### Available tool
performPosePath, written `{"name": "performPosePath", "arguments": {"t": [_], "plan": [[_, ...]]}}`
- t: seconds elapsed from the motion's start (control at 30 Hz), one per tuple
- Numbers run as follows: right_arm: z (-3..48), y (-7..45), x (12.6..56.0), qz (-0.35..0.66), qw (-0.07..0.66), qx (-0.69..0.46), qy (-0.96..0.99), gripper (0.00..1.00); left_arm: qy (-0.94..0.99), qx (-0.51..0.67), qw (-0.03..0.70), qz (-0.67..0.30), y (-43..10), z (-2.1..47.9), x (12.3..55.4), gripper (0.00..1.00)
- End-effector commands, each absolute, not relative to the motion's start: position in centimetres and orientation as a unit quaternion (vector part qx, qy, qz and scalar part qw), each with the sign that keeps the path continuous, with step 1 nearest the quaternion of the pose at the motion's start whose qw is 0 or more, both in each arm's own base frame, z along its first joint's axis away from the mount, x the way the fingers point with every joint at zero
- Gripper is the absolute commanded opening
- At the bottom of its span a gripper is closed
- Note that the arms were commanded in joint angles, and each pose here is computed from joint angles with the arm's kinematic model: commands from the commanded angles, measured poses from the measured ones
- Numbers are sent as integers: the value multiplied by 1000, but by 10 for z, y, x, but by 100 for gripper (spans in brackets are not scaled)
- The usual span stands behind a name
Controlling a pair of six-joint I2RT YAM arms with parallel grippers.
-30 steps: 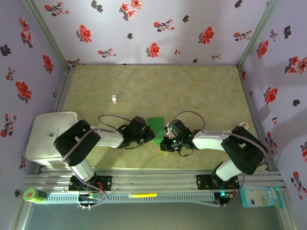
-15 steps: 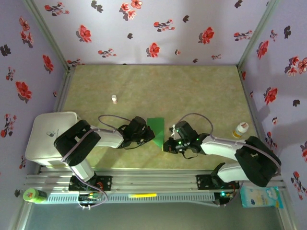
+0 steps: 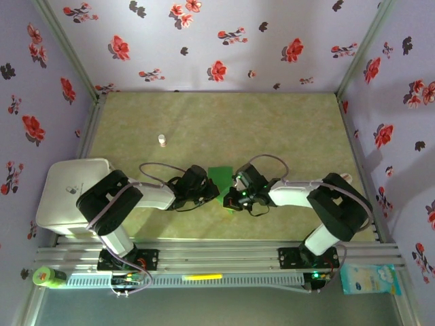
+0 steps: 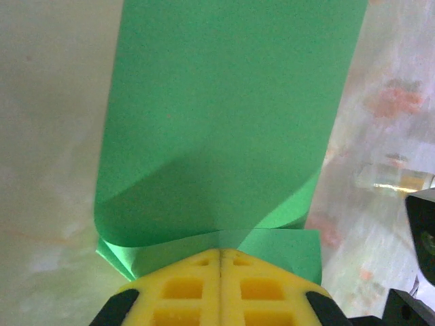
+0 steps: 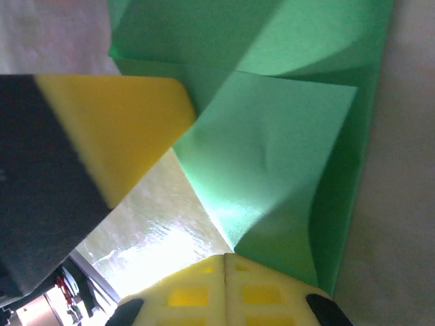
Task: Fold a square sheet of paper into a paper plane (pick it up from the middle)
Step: Third fold the triangle at the center of the table.
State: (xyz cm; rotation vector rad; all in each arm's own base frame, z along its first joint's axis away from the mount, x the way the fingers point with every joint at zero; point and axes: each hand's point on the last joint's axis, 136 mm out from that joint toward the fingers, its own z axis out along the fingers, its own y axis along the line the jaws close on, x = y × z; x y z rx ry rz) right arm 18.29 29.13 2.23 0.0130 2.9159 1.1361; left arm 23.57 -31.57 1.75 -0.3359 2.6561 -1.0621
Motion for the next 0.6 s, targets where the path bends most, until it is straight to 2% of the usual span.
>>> {"name": "performPosePath", "arguments": {"t": [0.0, 0.2, 0.33, 0.4, 0.57], "plan": [[19, 288, 191, 356, 16, 23, 934, 4, 938, -123, 120, -301, -290, -11, 224, 0], [14, 282, 185, 364, 9, 29, 931, 4, 932, -109, 129, -320, -298, 2, 229, 0], [11, 282, 182, 370, 0, 31, 928, 4, 921, -77, 156, -348, -312, 43, 239, 14], [10, 282, 182, 370, -1, 32, 929, 3, 923, -63, 165, -343, -313, 57, 242, 16], [8, 281, 182, 368, -1, 35, 929, 3, 926, -54, 150, -342, -313, 62, 229, 8]]}}
